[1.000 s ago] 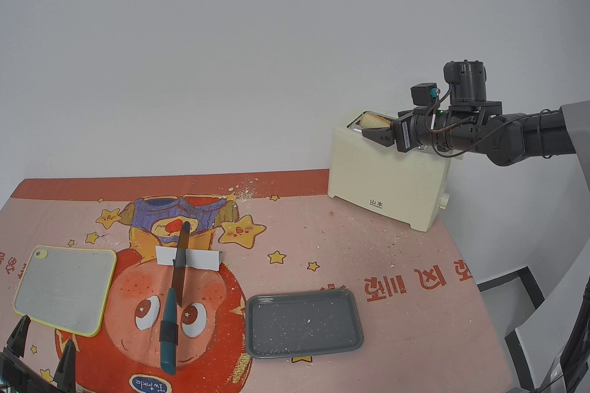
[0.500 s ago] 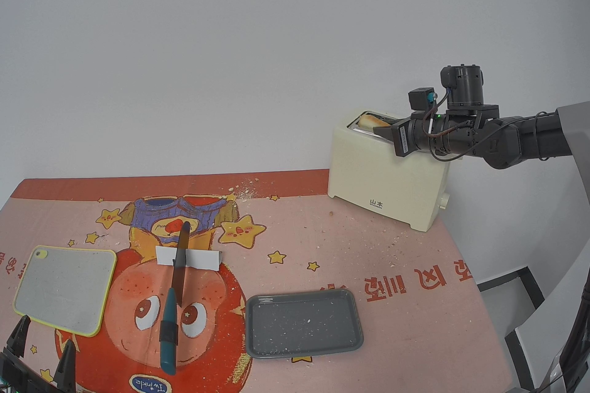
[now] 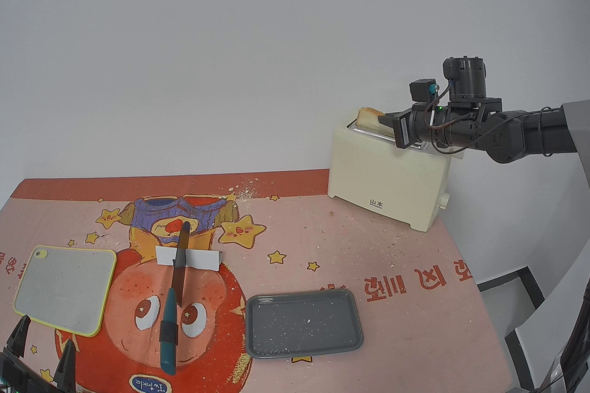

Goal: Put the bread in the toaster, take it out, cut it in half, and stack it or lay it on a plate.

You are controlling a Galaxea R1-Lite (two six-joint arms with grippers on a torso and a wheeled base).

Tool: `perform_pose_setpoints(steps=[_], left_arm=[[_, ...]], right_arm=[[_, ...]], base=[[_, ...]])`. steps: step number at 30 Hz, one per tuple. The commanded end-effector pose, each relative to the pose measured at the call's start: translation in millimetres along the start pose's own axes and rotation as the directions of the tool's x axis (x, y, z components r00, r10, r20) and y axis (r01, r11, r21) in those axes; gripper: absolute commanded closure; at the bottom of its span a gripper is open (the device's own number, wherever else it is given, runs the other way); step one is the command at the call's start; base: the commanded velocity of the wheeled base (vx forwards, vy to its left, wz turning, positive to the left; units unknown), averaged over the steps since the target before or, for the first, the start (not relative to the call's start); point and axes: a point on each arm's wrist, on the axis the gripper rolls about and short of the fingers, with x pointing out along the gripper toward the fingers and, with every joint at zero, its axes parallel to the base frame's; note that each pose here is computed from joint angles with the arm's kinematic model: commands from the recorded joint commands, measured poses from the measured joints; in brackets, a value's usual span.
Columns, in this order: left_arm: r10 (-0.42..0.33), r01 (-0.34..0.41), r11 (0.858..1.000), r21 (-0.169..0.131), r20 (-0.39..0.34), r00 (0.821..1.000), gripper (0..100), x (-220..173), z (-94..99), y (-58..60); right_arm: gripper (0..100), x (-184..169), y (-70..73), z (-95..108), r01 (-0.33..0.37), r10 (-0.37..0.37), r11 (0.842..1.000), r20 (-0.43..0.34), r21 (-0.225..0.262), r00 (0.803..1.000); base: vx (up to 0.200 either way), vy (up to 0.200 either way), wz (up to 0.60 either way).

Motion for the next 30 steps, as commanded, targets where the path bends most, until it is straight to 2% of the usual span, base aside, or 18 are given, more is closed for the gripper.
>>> perform_pose_setpoints(steps=[1, 7, 10, 12, 15, 18, 21, 23, 25, 27, 30], left_arm=[[0.0, 0.0, 1.0, 0.0, -0.015, 1.0, 0, 1, -4.9, 0.0], [0.0, 0.0, 1.0, 0.0, -0.015, 1.0, 0, 1, -4.9, 0.0], [0.0, 0.0, 1.0, 0.0, -0.015, 1.0, 0, 1, -4.9, 0.0], [0.0, 0.0, 1.0, 0.0, -0.015, 1.0, 0, 1, -4.9, 0.0], [0.0, 0.0, 1.0, 0.0, -0.013, 1.0, 0, 1, -5.0, 0.0], [0.001, -0.001, 1.0, -0.002, -0.015, 1.0, 0, 1, -4.9, 0.0], [0.0, 0.0, 1.0, -0.002, -0.015, 1.0, 0, 1, -4.9, 0.0], [0.0, 0.0, 1.0, -0.002, -0.015, 1.0, 0, 1, -4.9, 0.0], [0.003, -0.003, 1.0, -0.003, -0.015, 1.0, 0, 1, -4.9, 0.0], [0.001, -0.001, 1.0, -0.003, -0.015, 1.0, 0, 1, -4.9, 0.0], [0.001, -0.001, 1.0, -0.003, -0.015, 1.0, 0, 1, -4.9, 0.0]], right_arm=[[100, -17, -1.3, 25, 0.013, -0.012, 1.0, 0.064, -0.013, 0.998], [100, -62, 3.3, 70, 0.022, -0.02, 1.0, 0.12, -0.017, 0.993], [100, -87, 18.5, 89, 0.015, -0.012, 1.0, 0.17, -0.017, 0.985], [100, -109, 30.3, 100, 0.011, -0.017, 1.0, 0.206, 0.028, 0.978], [100, -130, 49.2, 102, 0.003, -0.023, 0.995, 0.209, 0.099, 0.978], [100, -144, 72.3, 81, -0.003, -0.015, 0.993, 0.149, 0.121, 0.989], [100, -160, 96.0, 48, -0.041, 0.035, 0.992, 0.052, 0.121, 0.998], [100, -170, 108.7, 22, -0.075, 0.078, 0.988, -0.022, 0.135, 0.997], [100, -179, 118.6, -6, -0.099, 0.116, 0.979, -0.09, 0.175, 0.989], [100, -188, 124.8, -26, -0.114, 0.139, 0.968, -0.099, 0.224, 0.985], [100, -193, 124.9, -36, -0.129, 0.141, 0.958, -0.033, 0.255, 0.989]], base=[[0.0, 0.0, 0.0], [0.0, 0.0, 0.0], [0.0, 0.0, 0.0], [0.0, 0.0, 0.0], [0.0, 0.0, 0.0], [0.0, 0.0, 0.0], [0.0, 0.0, 0.0], [0.0, 0.0, 0.0], [0.0, 0.0, 0.0], [0.0, 0.0, 0.0], [-0.133, 0.0, 0.0]])
